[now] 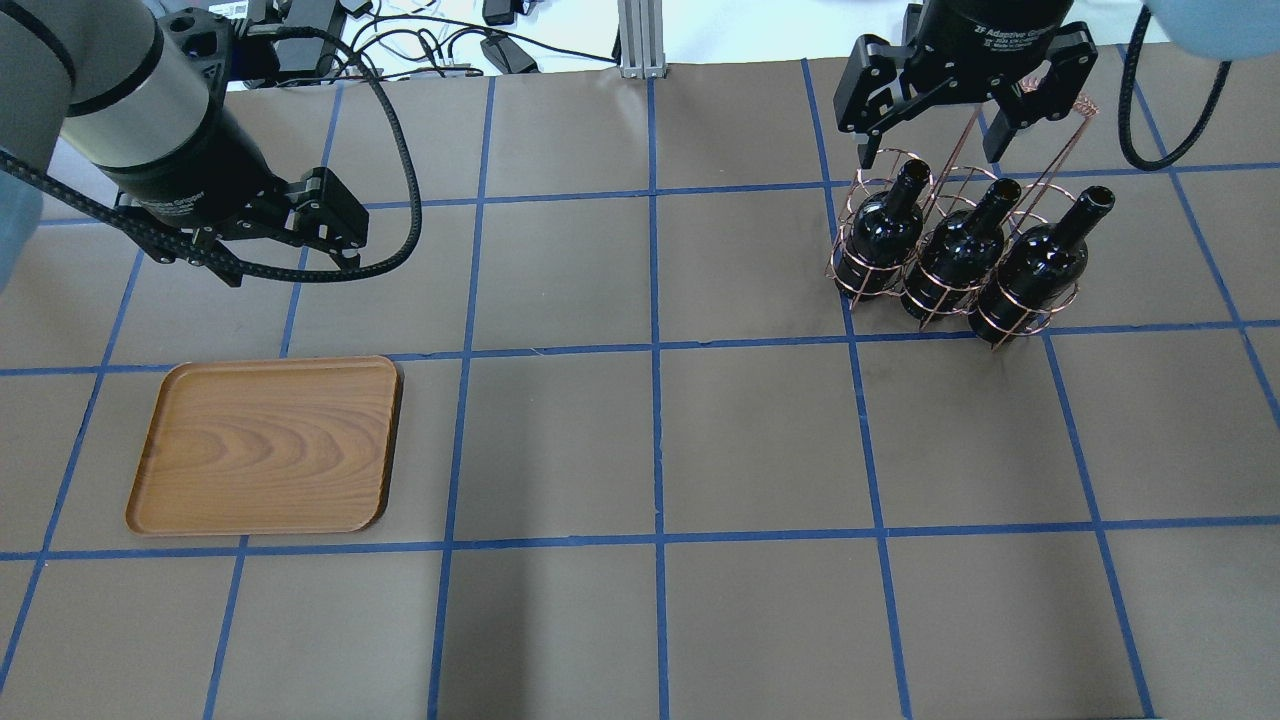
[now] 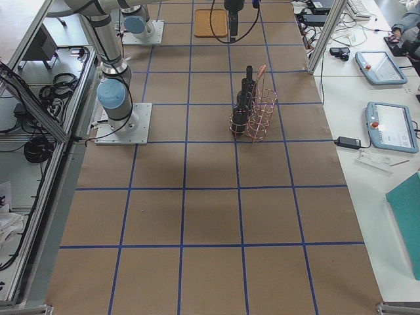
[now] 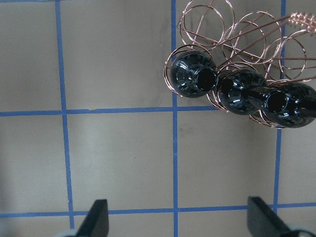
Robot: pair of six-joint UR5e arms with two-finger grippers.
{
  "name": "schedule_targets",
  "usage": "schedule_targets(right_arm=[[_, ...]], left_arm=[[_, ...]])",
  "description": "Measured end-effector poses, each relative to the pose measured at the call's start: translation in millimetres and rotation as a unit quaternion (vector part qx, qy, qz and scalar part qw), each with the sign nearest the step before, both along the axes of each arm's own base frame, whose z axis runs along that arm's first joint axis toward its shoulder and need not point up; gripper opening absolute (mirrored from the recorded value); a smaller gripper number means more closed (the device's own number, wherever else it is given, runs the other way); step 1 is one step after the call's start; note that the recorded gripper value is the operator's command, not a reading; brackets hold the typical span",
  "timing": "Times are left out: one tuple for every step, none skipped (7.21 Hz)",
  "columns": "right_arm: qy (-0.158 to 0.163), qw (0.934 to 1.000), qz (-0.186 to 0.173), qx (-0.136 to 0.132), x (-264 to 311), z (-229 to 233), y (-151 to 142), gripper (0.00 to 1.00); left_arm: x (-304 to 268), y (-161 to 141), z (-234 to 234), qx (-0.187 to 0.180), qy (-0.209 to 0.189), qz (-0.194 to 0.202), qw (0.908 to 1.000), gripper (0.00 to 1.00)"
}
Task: Take wine from basket and place on tray
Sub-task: 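Lower the right gripper over the bottles in the copper wire rack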
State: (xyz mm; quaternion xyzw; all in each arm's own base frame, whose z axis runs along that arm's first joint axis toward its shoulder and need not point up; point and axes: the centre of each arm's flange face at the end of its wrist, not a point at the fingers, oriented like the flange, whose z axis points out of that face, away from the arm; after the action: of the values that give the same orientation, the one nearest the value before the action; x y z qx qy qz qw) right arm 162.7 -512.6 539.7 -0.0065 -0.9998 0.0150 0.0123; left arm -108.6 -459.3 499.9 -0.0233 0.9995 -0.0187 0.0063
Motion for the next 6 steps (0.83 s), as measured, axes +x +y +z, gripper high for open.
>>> schedule_targets(right_arm=[[0.0,1.0,-0.001,0.0,0,-1,0,1.0],[0.0,1.0,-0.001,0.0,0,-1,0,1.0],[0.003,1.0,-0.002,0.001,-3,-2,0,0.99],[0.008,0.9999,-0.007,-0.001,-12,-4,-5,0.95],[0.009,0.9996,-0.028,0.002,-36,-15,-15,0.95],[0.009,0.9986,-0.051,0.005,-69,-38,-25,0.96]], left_arm=[[0,1,0,0.001,0.0,-0.001,1.0,1.0],[0,1,-1,0.002,-0.001,-0.001,1.0,1.0],[0,2,-1,0.004,-0.002,-0.002,1.0,1.0],[1,2,-2,0.005,-0.002,-0.002,1.0,1.0],[1,2,-2,0.005,-0.003,-0.002,1.0,1.0],[1,3,-3,0.006,-0.003,-0.003,1.0,1.0]])
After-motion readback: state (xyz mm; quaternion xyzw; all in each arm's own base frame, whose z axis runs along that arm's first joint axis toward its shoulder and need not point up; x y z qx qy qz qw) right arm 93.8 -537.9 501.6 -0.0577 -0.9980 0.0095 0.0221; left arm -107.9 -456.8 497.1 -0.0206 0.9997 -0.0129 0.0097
